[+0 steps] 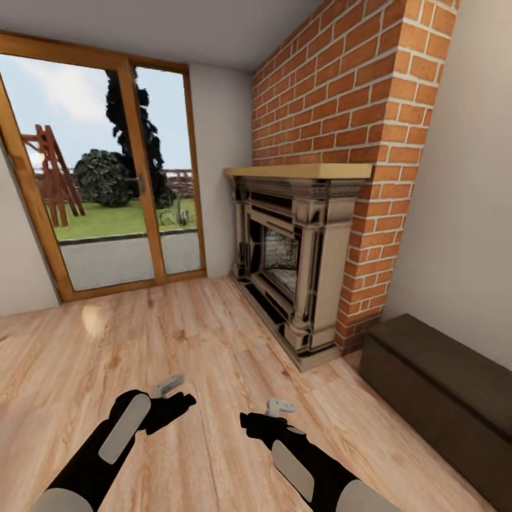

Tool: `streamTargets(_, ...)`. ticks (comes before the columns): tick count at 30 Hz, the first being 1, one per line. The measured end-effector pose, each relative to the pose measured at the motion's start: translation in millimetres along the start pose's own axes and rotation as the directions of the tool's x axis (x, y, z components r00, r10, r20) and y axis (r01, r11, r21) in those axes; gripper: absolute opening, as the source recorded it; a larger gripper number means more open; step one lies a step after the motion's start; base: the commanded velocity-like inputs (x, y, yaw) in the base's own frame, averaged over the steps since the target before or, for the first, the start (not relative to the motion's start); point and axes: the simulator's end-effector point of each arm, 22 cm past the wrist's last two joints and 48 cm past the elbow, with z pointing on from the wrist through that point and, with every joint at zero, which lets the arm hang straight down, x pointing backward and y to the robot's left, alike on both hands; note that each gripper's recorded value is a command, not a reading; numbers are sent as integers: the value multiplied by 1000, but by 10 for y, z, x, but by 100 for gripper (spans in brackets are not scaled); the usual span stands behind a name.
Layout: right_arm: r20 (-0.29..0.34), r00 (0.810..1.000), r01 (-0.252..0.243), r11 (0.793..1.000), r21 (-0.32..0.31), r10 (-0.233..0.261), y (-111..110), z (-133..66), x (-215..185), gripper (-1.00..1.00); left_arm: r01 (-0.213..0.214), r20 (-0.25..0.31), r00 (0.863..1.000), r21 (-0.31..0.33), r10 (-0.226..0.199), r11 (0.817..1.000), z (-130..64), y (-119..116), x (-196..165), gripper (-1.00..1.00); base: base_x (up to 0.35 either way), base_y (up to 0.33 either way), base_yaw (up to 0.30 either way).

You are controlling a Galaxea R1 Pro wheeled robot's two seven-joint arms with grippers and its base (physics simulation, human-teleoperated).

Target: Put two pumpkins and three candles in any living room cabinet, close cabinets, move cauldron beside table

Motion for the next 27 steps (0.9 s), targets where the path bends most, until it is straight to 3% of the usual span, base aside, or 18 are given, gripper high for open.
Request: streamTargets(27,0,1000,-1,1000,0,1,-1,2,2,100,1,-1,1000,1,-1,1000,4,-5,5,100,7,21,-268)
